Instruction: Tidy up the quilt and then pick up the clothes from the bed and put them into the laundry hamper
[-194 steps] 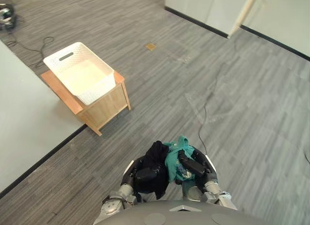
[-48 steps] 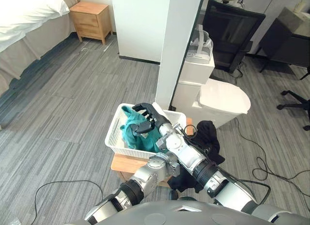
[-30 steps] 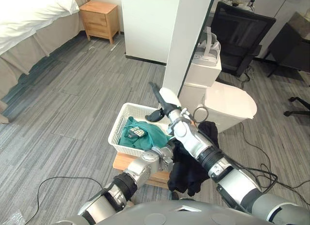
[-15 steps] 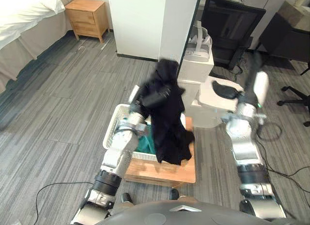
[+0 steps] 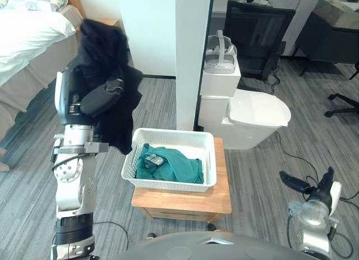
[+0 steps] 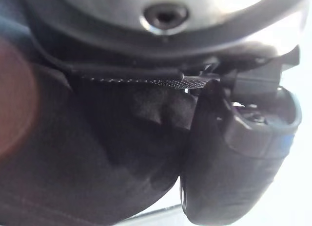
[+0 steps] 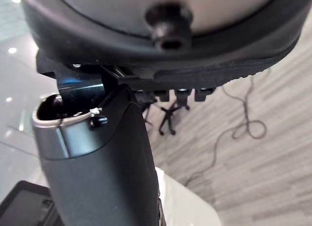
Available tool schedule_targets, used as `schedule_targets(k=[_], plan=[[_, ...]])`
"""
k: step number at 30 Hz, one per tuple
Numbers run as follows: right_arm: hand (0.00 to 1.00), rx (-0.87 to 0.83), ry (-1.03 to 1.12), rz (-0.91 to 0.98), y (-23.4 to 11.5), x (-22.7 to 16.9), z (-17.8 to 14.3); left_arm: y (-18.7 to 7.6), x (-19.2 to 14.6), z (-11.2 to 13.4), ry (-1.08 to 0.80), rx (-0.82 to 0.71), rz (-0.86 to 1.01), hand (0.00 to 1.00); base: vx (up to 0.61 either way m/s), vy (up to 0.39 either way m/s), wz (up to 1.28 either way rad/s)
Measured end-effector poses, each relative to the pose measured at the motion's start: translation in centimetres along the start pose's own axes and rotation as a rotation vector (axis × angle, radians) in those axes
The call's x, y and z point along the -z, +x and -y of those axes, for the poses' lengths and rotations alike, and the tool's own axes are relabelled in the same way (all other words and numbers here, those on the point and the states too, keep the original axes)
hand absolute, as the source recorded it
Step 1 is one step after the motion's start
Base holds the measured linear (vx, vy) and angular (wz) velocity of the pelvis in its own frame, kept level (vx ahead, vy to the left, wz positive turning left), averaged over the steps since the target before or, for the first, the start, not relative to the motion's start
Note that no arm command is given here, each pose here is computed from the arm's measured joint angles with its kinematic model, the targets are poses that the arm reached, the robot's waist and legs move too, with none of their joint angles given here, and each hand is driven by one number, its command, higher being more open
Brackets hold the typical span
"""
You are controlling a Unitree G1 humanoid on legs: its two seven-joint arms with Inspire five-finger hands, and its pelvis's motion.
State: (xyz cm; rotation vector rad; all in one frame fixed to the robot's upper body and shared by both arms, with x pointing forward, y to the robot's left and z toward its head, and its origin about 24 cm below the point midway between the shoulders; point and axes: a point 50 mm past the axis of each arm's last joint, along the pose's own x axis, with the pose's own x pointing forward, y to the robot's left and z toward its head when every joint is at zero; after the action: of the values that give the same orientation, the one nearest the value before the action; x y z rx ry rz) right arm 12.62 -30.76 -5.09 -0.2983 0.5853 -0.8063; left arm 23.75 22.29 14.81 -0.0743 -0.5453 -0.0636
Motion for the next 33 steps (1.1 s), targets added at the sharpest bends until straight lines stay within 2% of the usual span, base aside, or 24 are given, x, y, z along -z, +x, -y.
schedule_targets(k=[5, 7, 13, 20, 23, 27, 33], plan=[[1.00, -0.064, 0.015, -0.096, -1.0, 3.0, -1.2, 1.2, 0.5, 2.2, -0.025, 0.128, 0.003, 0.00, 0.03, 0.030, -0.26], [1.00, -0.089, 0.005, -0.158, -1.4, 4.6, -1.1, 1.7, 1.3, 2.6, 0.031, 0.144, -0.027, 0.00, 0.06, 0.009, -0.15], [1.00, -0.148, -0.033, -0.375, -3.1, 9.7, -0.9, 2.1, 5.4, 1.4, 0.093, 0.077, -0.194, 0.00, 0.02, -0.001, -0.13], [1.00, -0.140, -0.021, -0.619, -6.9, 15.2, 0.8, 2.2, 8.0, 0.5, 0.090, 0.029, -0.312, 0.00, 0.02, 0.007, -0.14], [1.00, -0.149, -0.017, -0.673, -7.9, 16.3, 0.9, 1.5, 9.4, 0.3, 0.084, 0.023, -0.395, 0.00, 0.00, 0.004, -0.13], [1.00, -0.176, 0.002, -0.717, -8.9, 17.1, 0.7, 0.5, 11.1, 1.6, 0.071, 0.094, -0.492, 0.00, -0.03, -0.018, -0.06], [1.00, -0.196, 0.055, -0.717, -8.5, 16.7, -0.3, -0.1, 12.0, 3.0, 0.067, 0.170, -0.536, 0.00, -0.04, -0.037, -0.04]])
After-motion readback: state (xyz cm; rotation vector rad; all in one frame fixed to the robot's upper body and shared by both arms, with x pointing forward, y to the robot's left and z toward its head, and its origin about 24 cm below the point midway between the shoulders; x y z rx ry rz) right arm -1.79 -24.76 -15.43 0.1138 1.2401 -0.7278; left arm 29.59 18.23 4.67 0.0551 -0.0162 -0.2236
